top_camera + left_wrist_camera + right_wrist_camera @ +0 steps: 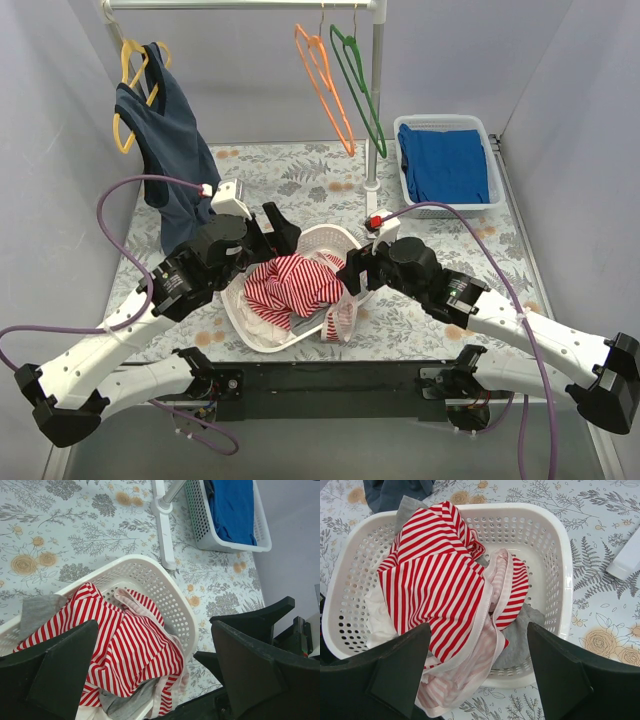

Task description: Place the tank top on the hanger

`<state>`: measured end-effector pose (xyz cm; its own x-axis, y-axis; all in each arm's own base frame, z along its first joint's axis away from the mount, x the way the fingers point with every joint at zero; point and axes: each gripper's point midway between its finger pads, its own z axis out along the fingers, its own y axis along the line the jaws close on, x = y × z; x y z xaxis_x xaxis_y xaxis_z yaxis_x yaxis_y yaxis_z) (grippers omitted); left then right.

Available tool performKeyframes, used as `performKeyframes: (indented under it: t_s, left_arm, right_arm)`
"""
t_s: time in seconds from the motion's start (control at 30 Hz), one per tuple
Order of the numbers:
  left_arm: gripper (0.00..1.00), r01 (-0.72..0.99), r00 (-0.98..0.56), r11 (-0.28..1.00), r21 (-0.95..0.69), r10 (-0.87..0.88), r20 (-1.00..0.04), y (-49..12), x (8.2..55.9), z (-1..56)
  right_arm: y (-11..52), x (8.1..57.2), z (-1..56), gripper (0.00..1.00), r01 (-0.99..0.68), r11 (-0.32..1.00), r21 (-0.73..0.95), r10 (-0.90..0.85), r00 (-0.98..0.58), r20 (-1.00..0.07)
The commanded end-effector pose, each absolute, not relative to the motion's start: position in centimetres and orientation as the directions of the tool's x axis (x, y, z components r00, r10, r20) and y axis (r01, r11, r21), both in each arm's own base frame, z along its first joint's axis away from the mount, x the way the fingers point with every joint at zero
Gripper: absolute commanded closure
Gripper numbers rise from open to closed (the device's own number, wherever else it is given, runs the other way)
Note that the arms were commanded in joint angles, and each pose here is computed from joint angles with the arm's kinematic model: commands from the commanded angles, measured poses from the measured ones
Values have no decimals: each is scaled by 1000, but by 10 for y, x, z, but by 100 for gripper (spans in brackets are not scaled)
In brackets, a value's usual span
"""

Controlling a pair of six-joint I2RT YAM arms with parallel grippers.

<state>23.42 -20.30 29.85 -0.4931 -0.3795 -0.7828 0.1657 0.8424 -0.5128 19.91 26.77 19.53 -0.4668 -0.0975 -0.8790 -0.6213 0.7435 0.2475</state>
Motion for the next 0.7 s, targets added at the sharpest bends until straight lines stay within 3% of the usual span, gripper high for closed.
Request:
performKeyframes:
  t_s: [0.0, 0.37, 0.67]
  left_arm:
    - [2, 173, -474, 836, -520, -392, -788, -199, 233, 306]
    - [2, 174, -500, 841, -513, -373, -782, -203, 233, 297]
    - [2, 185, -517, 834, -519, -367, -773, -210, 233, 292]
  right_arm:
    - [268, 200, 201, 14, -617, 743, 259, -80, -467, -881]
    - [265, 212, 184, 13, -588, 777, 224, -121, -490, -864]
    - [215, 276, 187, 13, -408, 887, 217, -44, -541, -840]
